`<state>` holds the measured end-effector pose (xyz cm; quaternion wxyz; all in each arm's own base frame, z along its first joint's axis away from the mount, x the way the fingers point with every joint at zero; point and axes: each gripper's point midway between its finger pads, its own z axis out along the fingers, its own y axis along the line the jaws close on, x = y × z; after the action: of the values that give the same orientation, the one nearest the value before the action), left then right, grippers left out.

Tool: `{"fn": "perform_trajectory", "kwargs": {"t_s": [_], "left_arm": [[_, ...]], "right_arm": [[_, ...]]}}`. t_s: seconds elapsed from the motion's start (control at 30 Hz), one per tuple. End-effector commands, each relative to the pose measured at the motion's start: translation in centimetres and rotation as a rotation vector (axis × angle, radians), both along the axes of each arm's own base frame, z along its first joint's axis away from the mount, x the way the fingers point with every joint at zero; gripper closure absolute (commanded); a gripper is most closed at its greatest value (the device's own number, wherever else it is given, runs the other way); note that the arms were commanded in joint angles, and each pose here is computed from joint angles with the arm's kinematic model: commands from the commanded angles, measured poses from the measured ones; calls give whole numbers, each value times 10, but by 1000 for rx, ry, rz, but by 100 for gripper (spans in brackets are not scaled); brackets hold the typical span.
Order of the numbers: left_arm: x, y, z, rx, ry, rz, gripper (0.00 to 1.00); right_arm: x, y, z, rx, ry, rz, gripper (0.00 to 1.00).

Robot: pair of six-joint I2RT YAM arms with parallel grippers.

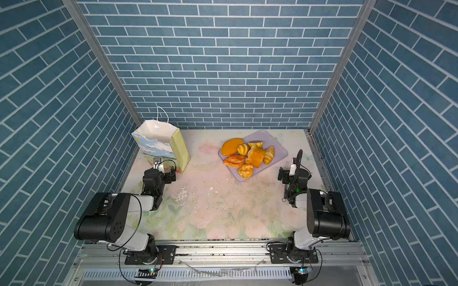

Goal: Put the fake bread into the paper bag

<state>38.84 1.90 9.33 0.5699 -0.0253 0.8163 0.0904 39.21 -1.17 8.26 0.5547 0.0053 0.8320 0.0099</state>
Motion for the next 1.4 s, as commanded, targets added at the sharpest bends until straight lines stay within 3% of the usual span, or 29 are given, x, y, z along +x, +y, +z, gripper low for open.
{"fn": "perform_trajectory", "kwargs": {"t_s": [0.0,1.17,1.37], "left_arm": [[4,-2,2,7,-4,-6,0],[3,-2,2,6,-4,-7,0],[-7,4,28,2,-47,25,0]], "right_arm": [[4,-2,6,-5,-19,-8,1],[2,-5,7,-10,-29,-23,1],[-10,-4,35,-21,-88,-27,2]]}}
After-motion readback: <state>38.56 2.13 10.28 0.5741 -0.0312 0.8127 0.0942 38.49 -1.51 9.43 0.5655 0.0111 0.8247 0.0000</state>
